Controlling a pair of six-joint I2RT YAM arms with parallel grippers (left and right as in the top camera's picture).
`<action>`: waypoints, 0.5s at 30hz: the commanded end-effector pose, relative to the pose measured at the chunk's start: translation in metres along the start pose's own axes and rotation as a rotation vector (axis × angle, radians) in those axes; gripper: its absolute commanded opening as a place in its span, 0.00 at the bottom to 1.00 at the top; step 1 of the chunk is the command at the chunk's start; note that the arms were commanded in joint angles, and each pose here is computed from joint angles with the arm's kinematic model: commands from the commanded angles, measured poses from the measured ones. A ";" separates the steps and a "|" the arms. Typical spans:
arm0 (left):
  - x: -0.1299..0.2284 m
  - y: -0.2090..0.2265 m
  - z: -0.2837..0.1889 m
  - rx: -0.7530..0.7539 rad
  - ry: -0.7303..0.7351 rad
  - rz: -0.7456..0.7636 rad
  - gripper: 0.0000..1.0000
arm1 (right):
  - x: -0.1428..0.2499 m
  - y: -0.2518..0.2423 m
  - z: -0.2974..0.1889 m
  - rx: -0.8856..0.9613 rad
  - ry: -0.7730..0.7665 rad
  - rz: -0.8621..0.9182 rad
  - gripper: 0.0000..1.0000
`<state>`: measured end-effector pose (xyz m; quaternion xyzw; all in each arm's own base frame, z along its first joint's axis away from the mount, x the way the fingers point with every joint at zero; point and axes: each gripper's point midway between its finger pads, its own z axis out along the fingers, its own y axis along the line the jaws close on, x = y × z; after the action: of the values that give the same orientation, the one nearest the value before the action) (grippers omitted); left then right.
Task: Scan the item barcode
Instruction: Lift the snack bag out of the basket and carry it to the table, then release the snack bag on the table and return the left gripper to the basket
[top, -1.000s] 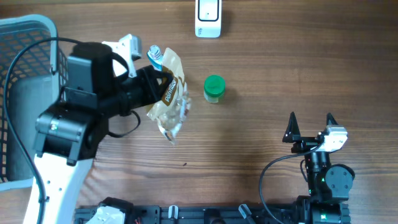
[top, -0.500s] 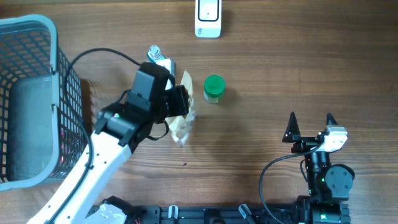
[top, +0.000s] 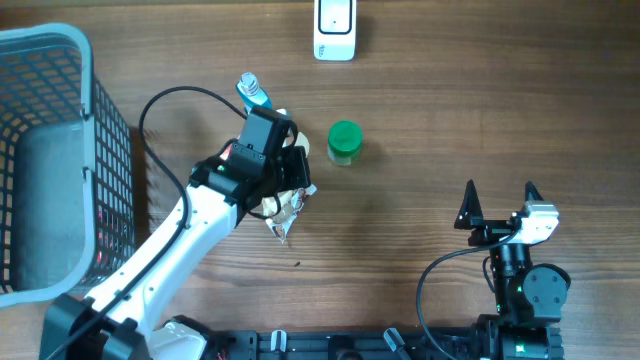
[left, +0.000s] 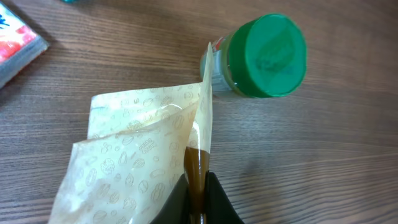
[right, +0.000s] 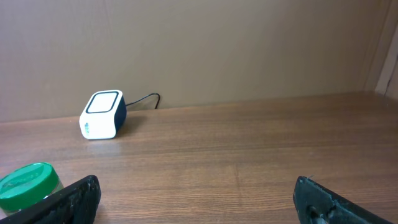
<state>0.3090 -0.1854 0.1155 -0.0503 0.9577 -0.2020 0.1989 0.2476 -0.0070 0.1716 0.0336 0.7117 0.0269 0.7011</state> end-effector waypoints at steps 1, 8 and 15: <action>0.009 0.010 0.011 -0.039 0.032 0.017 0.04 | 0.000 0.002 0.000 -0.010 -0.001 -0.006 1.00; -0.001 -0.001 -0.010 0.006 -0.033 0.027 0.23 | 0.000 0.002 0.000 -0.010 -0.001 -0.006 1.00; -0.028 -0.034 -0.087 0.149 -0.240 0.065 1.00 | 0.000 0.002 0.000 -0.010 -0.001 -0.006 1.00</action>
<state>0.3038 -0.1813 0.1695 -0.0371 0.9338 -0.2343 0.2679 0.2476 -0.0070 0.1716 0.0336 0.7117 0.0269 0.7011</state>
